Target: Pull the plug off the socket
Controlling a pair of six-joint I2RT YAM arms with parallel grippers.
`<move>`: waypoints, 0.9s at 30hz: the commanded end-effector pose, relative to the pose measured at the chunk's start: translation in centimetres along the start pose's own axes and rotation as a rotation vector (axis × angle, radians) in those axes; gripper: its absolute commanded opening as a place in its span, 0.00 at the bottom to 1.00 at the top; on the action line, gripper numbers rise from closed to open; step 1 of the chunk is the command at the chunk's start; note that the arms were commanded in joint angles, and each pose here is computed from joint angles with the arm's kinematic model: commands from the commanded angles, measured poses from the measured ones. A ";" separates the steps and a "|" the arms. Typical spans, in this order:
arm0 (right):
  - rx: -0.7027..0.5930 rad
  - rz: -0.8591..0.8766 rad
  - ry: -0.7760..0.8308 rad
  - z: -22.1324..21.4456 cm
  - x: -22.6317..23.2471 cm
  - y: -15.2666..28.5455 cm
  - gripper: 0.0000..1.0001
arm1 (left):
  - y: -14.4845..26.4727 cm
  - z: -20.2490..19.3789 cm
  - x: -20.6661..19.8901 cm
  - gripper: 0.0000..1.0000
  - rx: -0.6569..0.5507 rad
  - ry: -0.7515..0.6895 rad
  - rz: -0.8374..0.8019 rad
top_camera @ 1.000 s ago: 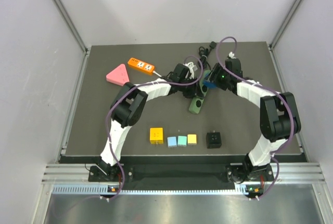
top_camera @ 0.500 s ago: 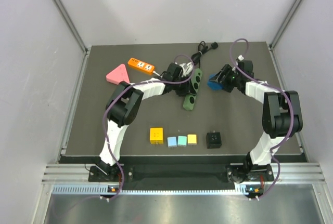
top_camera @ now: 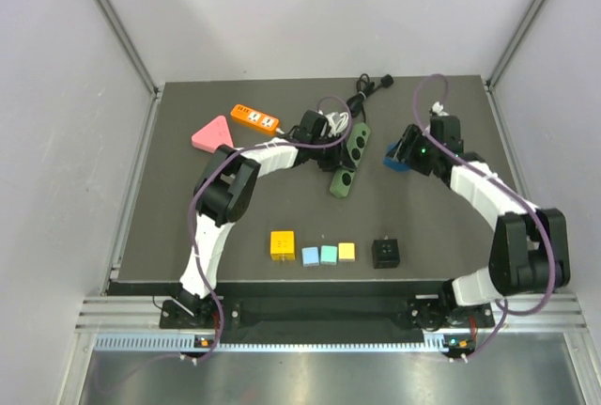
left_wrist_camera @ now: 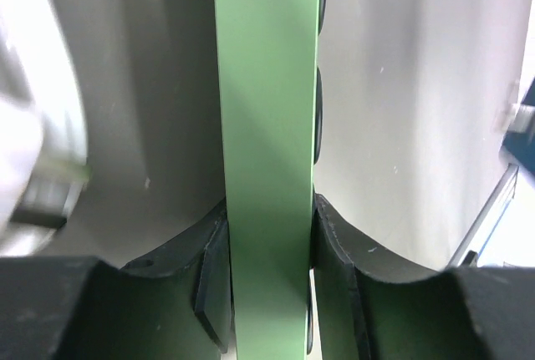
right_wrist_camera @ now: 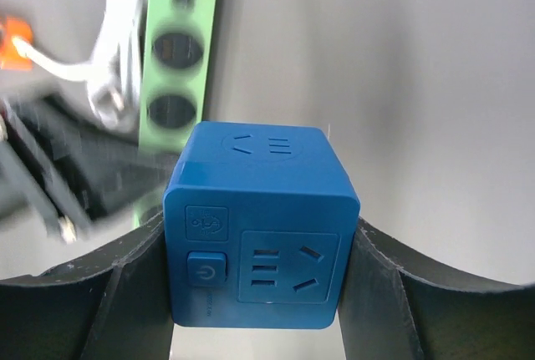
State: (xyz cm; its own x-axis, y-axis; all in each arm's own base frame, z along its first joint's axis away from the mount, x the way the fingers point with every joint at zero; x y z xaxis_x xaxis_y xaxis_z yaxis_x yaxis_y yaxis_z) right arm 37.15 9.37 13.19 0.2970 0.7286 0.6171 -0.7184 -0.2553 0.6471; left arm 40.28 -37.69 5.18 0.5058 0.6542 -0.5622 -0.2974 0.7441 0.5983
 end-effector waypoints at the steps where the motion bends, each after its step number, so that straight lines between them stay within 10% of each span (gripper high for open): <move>1: 0.016 -0.034 0.103 -3.6 0.2 2.0 0.00 | -1.2 -1.7 1.8 0.06 0.076 -0.033 0.031; 7: 0.023 -0.100 0.182 -8.7 -1.4 3.7 0.00 | -0.6 -0.3 1.5 0.46 0.078 -0.084 0.055; 18: -0.093 -0.066 0.264 -10.4 -2.0 4.6 0.00 | 1.9 2.7 -1.3 0.83 0.036 -0.105 0.026; 27: -0.263 -0.012 0.283 -11.3 -0.8 3.4 0.00 | 5.5 5.2 -3.4 0.85 -0.025 -0.125 0.033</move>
State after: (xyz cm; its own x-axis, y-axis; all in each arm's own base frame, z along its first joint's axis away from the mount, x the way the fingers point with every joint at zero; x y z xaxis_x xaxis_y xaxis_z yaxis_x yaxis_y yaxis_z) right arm 24.77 14.18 7.08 0.1578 0.9182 0.3634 -0.7475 -0.1294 0.6515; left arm 40.71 -36.87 7.28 0.5448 0.6783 -0.4931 -0.2655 0.6973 0.6658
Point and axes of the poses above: each gripper's point midway between its finger pads, its own y axis back along the fingers, its own x axis along the line the jaws close on, z = x × y, the point moved 2 cm from there along y, back along the fingers, and after that the axes turned 15 degrees about -y, right-handed, at the moved point
